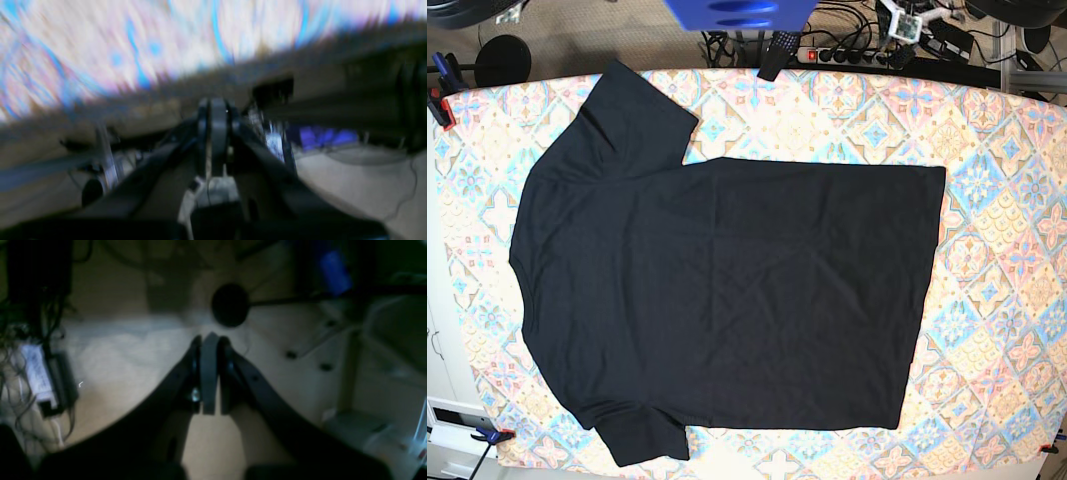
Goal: Fold the T-shirt properly
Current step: 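Move the left gripper down to the shirt's shoulder corner and grasp it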
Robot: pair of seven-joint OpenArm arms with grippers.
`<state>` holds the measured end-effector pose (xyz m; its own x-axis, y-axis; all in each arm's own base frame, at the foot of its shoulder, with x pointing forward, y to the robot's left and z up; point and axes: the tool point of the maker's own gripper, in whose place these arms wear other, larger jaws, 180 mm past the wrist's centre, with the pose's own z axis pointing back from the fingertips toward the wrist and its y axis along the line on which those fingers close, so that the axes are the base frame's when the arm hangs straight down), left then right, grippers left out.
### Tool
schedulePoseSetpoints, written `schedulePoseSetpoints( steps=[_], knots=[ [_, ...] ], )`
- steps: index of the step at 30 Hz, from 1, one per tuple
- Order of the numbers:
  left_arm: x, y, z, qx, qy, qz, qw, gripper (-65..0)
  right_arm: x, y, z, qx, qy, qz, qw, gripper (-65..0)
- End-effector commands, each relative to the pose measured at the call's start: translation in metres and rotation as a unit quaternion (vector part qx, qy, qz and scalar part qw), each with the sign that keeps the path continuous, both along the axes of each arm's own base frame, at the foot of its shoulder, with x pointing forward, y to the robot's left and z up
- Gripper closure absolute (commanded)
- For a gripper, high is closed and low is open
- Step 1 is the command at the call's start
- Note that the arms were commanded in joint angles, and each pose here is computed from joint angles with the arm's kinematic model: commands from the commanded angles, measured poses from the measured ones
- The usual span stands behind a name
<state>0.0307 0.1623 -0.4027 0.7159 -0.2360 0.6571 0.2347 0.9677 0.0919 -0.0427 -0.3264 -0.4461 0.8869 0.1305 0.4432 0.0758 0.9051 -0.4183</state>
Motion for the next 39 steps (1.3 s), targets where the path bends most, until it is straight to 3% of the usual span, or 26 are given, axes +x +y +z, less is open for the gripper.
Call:
schedulePoseSetpoints(
  steps=[1, 4, 8, 12, 15, 23, 32, 39],
  knots=[
    [0.004, -0.001, 0.011, -0.001, -0.016, 0.0, 1.0, -3.9, 0.013, 0.002, 0.013, -0.003, -0.022, 0.015, 0.9996, 0.0],
    [0.021, -0.003, 0.026, -0.005, -0.045, -0.001, 0.999, -9.5, 0.039, 0.009, 0.032, 0.015, -0.055, -0.001, 0.9984, 0.0],
    [0.042, -0.006, 0.036, -0.027, -0.073, 0.015, 0.997, -14.8, 0.066, 0.023, 0.05, 0.08, -0.102, -0.055, 0.99, 0.0],
    [0.063, -0.001, 0.029, -0.096, -0.045, 0.068, 0.992, -15.0, 0.075, 0.031, 0.052, 0.133, -0.118, -0.097, 0.9793, 0.0],
    [0.088, 0.01, 0.029, -0.161, -0.028, 0.117, 0.98, -15.0, 0.078, 0.037, 0.05, 0.148, -0.12, -0.103, 0.9764, 0.0],
    [0.142, 0.036, 0.042, -0.308, 0.013, 0.225, 0.924, -15.6, 0.076, 0.038, 0.048, 0.151, -0.11, -0.106, 0.9766, 0.0],
    [0.148, 0.091, 0.005, -0.401, 0.045, 0.377, 0.834, -15.7, 0.075, 0.039, 0.047, 0.152, -0.11, -0.108, 0.9763, 0.0],
    [0.161, 0.107, -0.025, -0.423, 0.054, 0.421, 0.8, -15.8, 0.078, 0.039, 0.047, 0.153, -0.113, -0.107, 0.9759, 0.0]
  ],
)
